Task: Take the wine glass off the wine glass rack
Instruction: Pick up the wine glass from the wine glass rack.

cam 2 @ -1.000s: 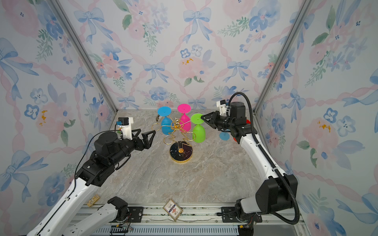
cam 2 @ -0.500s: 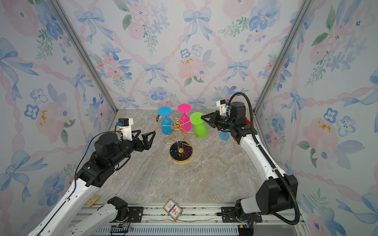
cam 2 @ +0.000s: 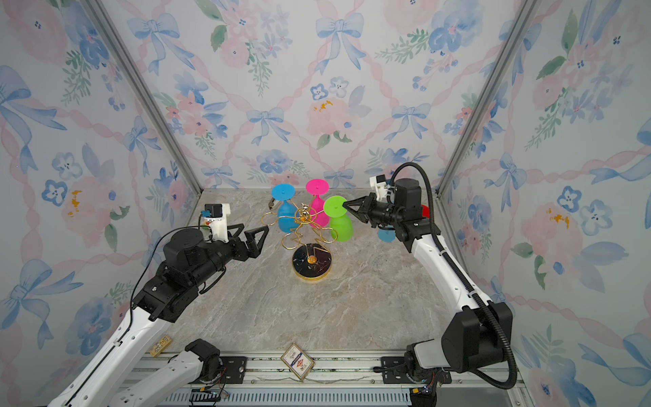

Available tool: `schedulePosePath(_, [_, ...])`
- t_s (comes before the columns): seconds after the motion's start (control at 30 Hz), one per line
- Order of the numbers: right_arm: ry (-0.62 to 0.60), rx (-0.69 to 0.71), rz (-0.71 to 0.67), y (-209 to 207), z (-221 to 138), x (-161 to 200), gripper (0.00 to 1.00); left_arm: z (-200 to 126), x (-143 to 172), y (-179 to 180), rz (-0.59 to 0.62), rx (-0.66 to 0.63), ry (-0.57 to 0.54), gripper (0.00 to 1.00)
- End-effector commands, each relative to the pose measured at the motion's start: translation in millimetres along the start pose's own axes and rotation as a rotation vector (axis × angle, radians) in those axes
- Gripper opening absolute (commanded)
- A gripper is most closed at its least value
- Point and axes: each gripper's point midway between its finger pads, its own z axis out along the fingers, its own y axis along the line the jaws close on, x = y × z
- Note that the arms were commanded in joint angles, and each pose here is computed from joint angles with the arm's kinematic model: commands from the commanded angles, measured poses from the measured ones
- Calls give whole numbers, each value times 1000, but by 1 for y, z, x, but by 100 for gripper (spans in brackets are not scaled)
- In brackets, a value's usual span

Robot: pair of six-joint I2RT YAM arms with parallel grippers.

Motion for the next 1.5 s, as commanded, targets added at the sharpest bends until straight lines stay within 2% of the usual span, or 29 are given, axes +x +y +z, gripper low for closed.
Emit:
schedulePosePath(0.0, [20,-52,-18,15,1,7,0,2,-3,-2,-11,17,-12,98])
schedulePosePath(0.57, [74,-39,-39,19,-1,26,0,1,-5,-3,-16,23,-15,98])
schedulePosePath(0.8, [80,-22,-62,20,-11,36,0,2,-5,-16,-10,90,-1,98])
schedulePosePath(1.07, [81,50,-116,13,-27,48,0,3,-3,-36,-20,196,42,98])
schedulePosePath(1.47, [34,256,-287,-7,-69,60,0,-3,-7,-62,-28,326,75,98])
